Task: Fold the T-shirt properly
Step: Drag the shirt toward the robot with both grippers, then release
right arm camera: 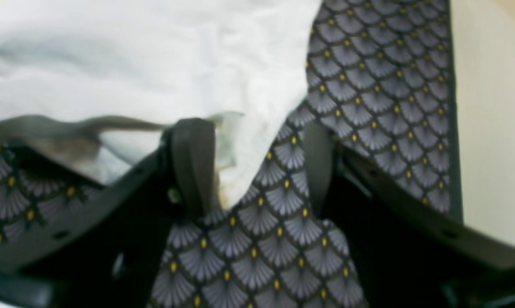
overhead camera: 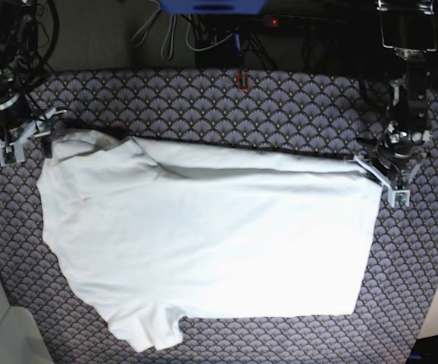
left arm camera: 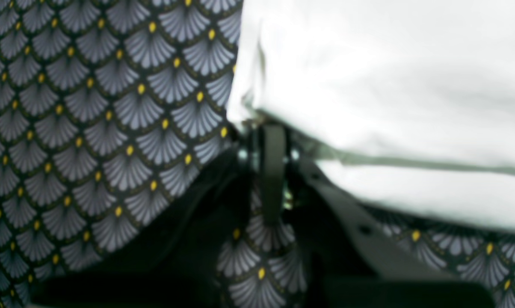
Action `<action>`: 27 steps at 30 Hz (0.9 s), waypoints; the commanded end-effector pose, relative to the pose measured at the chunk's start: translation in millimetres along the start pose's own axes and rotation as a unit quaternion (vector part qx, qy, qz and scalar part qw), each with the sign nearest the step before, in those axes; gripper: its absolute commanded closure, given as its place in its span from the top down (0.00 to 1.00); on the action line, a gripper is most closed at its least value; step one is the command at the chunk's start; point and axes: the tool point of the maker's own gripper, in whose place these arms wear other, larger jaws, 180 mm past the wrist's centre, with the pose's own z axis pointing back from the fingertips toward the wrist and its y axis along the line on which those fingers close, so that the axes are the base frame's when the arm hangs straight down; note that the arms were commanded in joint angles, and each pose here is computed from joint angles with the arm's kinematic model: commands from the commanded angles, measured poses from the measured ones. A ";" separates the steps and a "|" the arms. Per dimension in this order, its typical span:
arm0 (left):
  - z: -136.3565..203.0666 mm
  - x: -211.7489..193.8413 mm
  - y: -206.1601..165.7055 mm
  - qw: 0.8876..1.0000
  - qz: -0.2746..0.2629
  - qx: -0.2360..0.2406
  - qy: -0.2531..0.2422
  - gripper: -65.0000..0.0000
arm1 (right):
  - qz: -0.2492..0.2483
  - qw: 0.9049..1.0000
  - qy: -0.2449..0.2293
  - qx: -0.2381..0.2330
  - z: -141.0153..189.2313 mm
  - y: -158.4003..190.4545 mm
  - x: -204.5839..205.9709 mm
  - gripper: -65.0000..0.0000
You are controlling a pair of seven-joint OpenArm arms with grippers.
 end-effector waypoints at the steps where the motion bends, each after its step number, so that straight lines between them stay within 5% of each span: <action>1: 3.5 16.3 10.4 1.000 -0.006 0.012 -0.022 0.01 | 0.002 1.000 -0.019 -0.001 4.8 -1.1 9.1 0.55; 27: 3.0 15.3 6.6 1.000 -0.007 0.009 -0.021 0.01 | -0.012 0.999 0.007 0.033 -9.3 20.3 -13.1 0.55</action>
